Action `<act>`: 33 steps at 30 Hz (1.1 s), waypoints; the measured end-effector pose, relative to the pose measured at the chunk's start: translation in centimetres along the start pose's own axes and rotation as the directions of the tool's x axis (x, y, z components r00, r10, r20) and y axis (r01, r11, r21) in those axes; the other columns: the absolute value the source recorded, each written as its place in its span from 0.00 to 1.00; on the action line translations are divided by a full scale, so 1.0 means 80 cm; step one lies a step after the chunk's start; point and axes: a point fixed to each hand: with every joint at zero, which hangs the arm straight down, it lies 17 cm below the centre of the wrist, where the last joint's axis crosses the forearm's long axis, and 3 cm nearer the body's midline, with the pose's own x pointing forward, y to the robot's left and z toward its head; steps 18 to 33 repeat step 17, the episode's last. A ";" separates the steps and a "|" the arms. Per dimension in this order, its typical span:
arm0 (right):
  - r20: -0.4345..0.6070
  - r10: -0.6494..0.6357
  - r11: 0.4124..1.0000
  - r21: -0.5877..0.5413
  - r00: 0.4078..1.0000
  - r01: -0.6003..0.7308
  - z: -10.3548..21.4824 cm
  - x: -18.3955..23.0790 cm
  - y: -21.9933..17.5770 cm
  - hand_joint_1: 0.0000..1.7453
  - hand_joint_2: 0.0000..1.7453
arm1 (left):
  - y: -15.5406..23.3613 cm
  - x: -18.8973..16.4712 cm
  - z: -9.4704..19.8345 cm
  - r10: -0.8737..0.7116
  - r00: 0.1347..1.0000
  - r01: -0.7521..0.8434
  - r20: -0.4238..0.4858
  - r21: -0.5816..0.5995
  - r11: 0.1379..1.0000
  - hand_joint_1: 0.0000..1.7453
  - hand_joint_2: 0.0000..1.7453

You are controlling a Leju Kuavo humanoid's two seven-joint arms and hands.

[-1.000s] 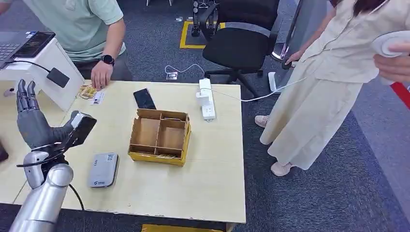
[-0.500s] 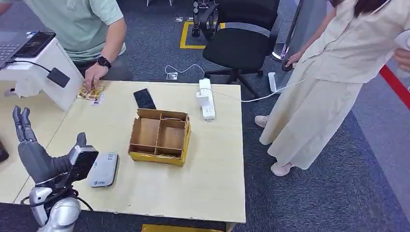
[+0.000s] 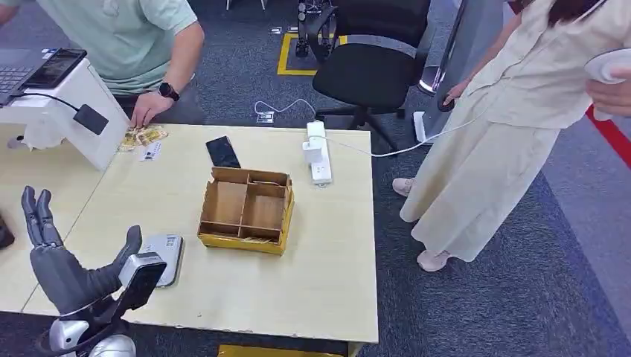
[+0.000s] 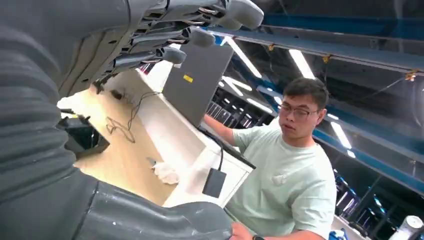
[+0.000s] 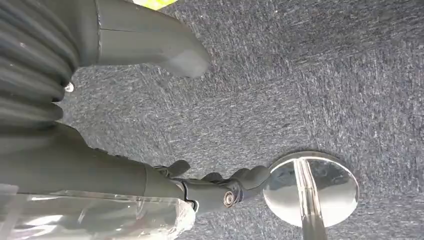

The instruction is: Pass the card to the sensor for recognition and then transmit it.

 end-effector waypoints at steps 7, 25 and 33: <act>0.006 0.013 1.000 0.018 1.000 -0.014 0.002 0.002 0.005 0.00 1.00 | -0.005 0.006 0.002 0.002 1.000 -0.002 -0.009 0.001 1.000 0.00 1.00; 0.005 0.014 0.999 0.040 1.000 -0.014 0.006 0.002 0.012 0.00 1.00 | -0.016 0.019 0.003 -0.008 1.000 0.008 0.004 -0.014 1.000 0.00 1.00; 0.005 0.014 0.999 0.040 1.000 -0.014 0.006 0.002 0.012 0.00 1.00 | -0.016 0.019 0.003 -0.008 1.000 0.008 0.004 -0.014 1.000 0.00 1.00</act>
